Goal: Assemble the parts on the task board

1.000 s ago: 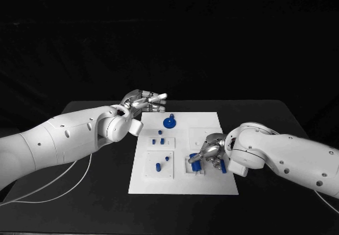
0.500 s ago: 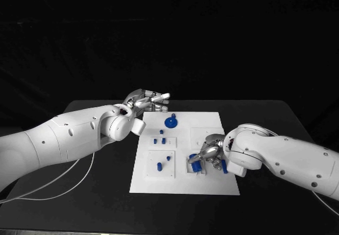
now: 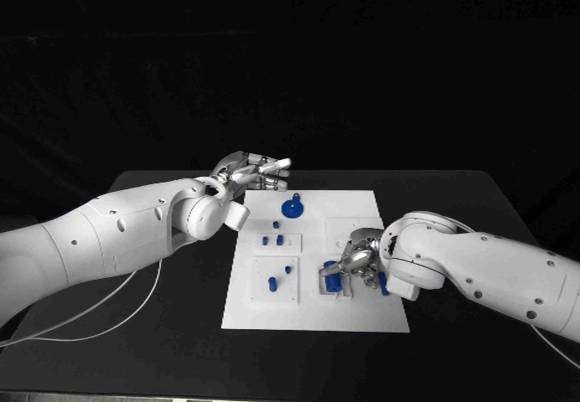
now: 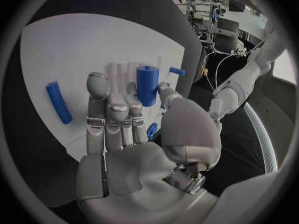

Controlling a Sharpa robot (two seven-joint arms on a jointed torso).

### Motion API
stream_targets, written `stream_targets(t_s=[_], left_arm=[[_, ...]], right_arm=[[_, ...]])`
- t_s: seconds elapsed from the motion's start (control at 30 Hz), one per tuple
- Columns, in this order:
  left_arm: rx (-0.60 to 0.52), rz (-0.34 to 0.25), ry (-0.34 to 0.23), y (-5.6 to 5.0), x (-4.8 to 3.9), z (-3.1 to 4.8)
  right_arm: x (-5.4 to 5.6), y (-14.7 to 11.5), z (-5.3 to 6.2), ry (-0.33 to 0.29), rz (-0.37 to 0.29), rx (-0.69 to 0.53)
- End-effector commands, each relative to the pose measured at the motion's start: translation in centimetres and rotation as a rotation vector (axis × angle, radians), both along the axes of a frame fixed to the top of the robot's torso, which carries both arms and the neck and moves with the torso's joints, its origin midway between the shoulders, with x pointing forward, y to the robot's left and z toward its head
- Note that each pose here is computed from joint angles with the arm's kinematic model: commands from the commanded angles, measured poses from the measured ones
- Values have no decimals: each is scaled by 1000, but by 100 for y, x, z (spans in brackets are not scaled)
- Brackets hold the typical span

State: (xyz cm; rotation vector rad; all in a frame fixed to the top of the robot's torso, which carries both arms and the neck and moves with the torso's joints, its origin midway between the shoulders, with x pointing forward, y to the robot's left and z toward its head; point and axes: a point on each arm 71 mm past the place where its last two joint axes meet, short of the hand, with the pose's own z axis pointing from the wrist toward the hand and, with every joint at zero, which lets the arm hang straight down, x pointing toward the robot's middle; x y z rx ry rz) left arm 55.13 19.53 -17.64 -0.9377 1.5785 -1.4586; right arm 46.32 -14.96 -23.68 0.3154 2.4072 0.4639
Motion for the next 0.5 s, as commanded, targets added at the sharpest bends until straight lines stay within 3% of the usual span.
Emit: stream_targets(t_s=[0.03,0.5], left_arm=[[-15,-15,-7,-25,-6,14],[-14,-14,-6,-23,-6,13]], right_arm=[[-28,-27,-72,16,5,-58],[-45,-17,-72,14,18,-65]])
